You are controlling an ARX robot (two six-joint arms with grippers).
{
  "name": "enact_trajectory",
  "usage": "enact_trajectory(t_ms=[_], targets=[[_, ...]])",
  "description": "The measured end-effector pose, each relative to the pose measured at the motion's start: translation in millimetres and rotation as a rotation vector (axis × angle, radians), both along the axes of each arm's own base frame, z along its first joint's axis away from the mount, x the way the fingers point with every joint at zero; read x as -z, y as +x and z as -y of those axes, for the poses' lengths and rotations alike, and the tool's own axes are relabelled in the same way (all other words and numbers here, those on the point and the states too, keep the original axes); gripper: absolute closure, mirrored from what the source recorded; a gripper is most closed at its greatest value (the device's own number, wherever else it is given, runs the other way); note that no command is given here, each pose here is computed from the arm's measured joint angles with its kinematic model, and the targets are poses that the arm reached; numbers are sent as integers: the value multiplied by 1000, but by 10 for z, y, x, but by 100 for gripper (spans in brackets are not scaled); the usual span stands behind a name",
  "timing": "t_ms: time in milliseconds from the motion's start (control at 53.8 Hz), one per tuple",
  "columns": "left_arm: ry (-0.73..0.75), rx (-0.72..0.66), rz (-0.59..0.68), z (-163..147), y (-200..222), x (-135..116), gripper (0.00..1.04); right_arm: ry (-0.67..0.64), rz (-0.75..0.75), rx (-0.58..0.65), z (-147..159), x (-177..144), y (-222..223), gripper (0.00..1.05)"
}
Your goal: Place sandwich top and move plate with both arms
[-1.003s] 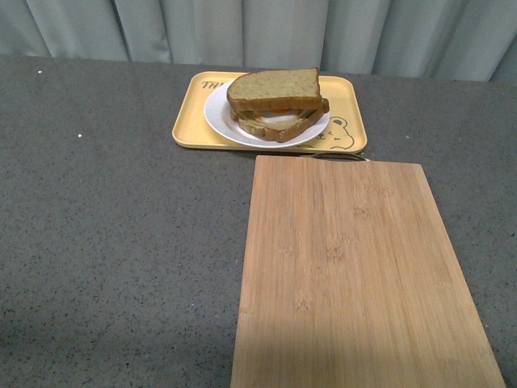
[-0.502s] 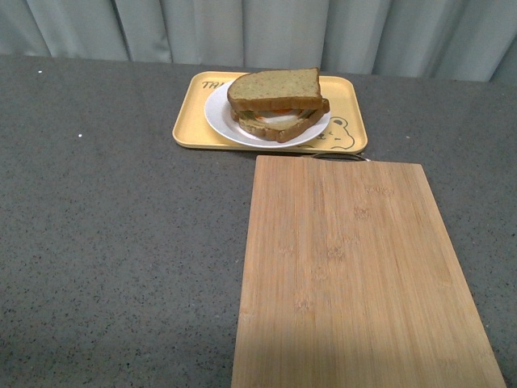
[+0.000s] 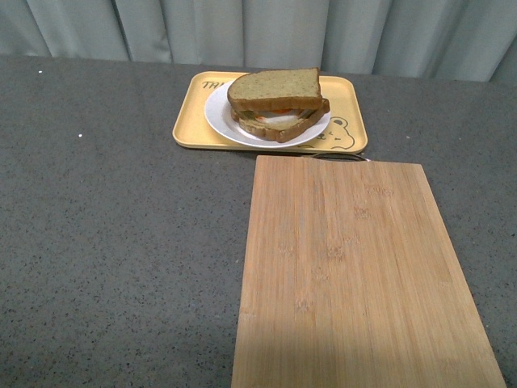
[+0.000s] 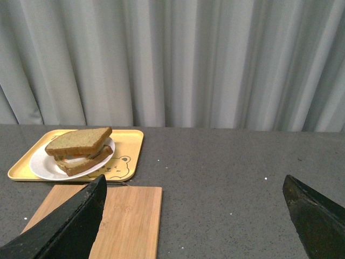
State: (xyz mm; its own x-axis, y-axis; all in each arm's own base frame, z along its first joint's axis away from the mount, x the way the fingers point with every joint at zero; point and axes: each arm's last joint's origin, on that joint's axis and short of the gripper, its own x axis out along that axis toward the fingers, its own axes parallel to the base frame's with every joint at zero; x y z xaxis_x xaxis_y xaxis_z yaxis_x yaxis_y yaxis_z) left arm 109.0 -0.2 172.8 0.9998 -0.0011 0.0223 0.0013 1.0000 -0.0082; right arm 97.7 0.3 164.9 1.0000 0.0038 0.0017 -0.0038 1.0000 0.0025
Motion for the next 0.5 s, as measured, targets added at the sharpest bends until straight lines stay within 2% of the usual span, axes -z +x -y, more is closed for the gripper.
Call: enact_trajectory(t_ms=[111, 279, 502], targets=[[0, 2, -35, 0, -79, 47, 101, 0, 0, -1, 0, 0, 0, 9], [0, 2, -7, 0, -121, 31, 101, 0, 0, 0, 0, 0, 0, 9], [0, 2, -6, 0, -121, 31, 60, 0, 0, 0, 0, 0, 0, 9]])
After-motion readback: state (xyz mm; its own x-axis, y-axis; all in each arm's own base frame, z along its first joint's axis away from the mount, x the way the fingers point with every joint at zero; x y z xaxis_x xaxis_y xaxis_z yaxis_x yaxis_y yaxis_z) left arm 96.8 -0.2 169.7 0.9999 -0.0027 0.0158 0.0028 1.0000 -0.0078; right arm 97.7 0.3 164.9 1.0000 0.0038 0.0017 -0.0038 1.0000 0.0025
